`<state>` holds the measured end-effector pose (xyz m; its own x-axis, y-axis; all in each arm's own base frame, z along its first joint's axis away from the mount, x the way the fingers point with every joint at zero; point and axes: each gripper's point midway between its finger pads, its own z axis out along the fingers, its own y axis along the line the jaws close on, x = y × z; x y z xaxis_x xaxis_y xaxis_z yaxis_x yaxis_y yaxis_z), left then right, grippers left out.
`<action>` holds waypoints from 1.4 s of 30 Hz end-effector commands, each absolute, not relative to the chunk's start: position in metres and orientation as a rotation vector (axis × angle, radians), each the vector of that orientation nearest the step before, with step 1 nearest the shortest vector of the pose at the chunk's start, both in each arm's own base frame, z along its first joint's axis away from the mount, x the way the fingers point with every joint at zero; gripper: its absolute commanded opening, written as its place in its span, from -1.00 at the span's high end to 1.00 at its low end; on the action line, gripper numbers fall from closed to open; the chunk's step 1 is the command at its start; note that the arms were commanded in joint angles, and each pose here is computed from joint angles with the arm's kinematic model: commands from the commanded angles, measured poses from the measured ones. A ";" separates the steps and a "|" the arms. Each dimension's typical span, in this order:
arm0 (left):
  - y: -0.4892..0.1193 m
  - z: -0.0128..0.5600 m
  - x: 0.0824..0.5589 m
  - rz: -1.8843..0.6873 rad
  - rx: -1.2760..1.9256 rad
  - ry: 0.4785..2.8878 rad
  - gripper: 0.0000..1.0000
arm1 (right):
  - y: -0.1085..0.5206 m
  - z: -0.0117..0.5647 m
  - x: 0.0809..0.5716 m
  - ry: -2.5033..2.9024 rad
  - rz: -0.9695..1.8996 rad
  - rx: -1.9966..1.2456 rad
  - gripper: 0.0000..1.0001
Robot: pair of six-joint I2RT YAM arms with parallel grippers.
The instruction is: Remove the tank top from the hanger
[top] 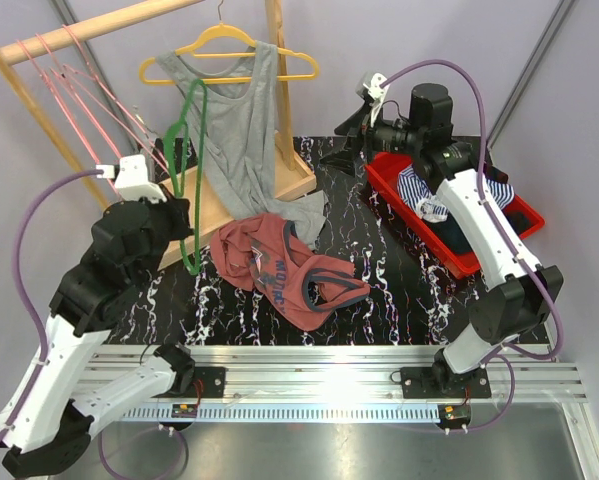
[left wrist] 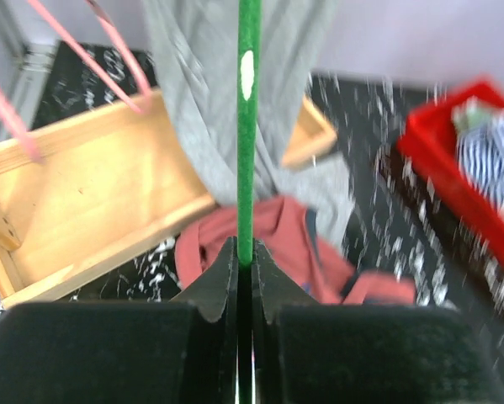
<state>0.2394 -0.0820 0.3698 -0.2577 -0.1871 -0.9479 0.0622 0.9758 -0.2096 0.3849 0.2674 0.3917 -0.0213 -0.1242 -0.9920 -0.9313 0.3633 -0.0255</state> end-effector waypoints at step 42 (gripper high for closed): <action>0.002 0.468 0.428 0.087 -0.581 1.619 1.00 | 0.248 0.397 0.389 1.444 0.841 -0.963 -0.88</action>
<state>0.4205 0.0018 0.4366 -0.1159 -0.2711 -0.9555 -0.4634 0.8657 -0.1894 0.3980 0.2533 0.3754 -0.0709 -0.1136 -0.9910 -0.9123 0.4092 0.0184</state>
